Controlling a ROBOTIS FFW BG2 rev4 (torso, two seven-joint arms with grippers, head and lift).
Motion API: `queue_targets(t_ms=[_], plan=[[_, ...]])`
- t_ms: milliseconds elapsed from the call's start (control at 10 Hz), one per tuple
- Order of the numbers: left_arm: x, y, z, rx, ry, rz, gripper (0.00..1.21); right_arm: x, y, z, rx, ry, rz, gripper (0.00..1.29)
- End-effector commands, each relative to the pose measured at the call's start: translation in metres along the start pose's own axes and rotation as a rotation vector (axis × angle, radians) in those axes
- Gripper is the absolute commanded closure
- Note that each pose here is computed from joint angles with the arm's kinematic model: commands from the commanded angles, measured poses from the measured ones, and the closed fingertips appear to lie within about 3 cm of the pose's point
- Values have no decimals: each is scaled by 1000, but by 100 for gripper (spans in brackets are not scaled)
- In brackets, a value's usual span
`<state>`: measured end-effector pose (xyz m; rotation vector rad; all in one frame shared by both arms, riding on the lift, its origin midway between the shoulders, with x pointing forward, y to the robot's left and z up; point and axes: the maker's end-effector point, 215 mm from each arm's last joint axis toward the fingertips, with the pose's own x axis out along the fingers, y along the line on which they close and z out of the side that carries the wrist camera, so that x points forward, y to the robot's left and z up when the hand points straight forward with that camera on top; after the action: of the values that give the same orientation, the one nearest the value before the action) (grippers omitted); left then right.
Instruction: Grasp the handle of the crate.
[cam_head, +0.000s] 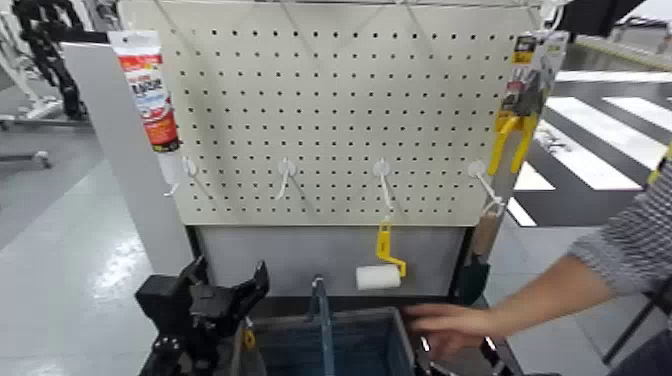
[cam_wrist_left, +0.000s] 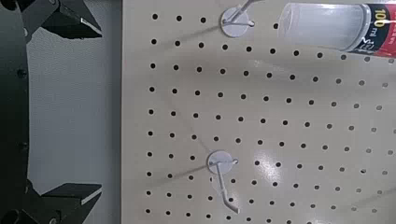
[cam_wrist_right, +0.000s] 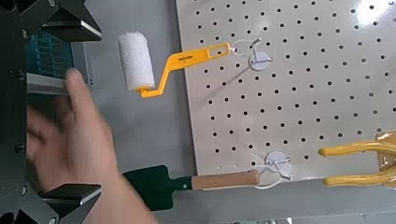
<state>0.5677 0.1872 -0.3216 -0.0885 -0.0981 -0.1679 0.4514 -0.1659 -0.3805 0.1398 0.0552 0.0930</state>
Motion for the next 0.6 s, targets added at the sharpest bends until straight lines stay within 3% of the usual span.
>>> queue_targets(t_ms=[100,600], plan=[[-1,1,0,-2,-2,3,13,0,0,0,5,1,0,15],[-6,-2,-2,-46,2,-2,13,0,2,-2,10,7,2,15]])
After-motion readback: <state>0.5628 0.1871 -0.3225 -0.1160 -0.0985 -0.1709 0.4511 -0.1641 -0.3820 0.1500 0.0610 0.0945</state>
